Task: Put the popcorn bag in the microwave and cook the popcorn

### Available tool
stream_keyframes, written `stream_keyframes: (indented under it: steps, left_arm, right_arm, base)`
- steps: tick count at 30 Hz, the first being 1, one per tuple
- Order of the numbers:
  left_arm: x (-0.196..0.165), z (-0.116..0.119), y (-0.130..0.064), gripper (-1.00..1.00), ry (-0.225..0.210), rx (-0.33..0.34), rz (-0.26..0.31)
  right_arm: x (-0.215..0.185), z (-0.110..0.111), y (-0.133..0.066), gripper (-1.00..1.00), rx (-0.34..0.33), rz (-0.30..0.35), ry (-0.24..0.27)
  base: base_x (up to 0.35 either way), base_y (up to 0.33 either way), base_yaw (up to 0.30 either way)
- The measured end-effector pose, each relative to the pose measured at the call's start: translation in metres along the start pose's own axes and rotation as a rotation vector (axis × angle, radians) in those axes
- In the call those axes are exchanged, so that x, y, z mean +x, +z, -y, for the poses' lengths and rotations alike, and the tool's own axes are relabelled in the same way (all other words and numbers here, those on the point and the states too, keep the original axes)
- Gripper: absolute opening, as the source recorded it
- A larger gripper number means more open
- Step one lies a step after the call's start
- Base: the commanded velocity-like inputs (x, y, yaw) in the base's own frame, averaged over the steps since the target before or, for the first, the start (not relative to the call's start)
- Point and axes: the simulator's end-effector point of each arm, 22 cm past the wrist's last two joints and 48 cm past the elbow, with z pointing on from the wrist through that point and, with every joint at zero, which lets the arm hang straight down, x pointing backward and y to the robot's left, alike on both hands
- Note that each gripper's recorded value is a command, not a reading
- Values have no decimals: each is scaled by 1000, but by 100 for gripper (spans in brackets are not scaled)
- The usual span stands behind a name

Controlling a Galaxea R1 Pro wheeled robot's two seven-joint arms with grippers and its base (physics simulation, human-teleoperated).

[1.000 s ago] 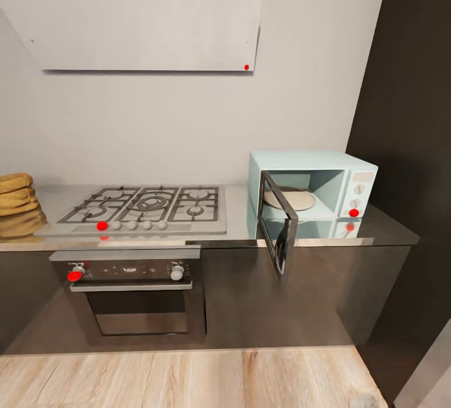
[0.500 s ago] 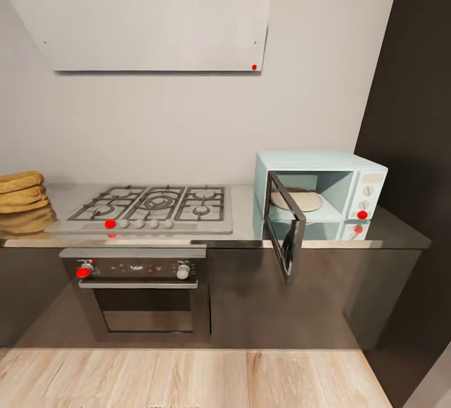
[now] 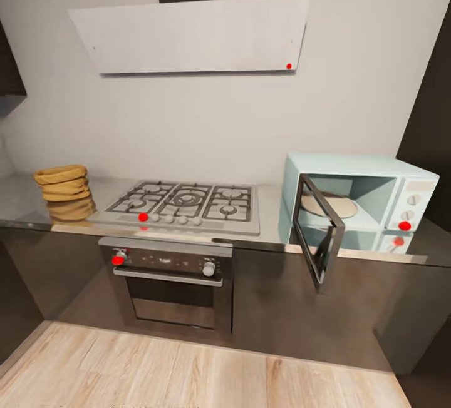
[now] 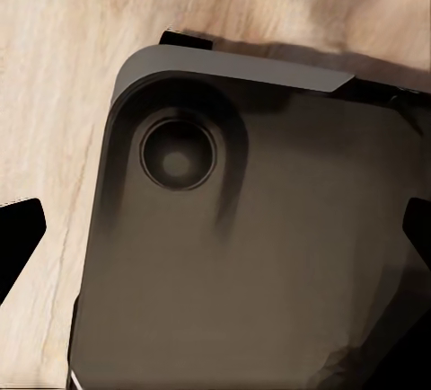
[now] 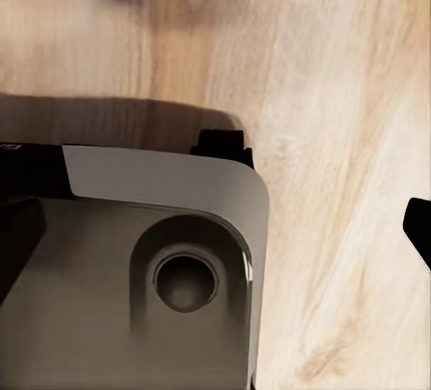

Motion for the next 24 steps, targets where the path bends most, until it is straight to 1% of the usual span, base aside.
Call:
stream_keyframes:
  steps: [20, 24]
  left_arm:
    - [0, 0, 0, 100, 0, 0, 0]
    - [0, 0, 0, 100, 0, 0, 0]
  right_arm:
    - [1, 0, 0, 100, 1, -2, -1]
    - [1, -3, 0, 100, -3, -2, -1]
  base:
    - [0, 0, 280]
    - [0, 0, 280]
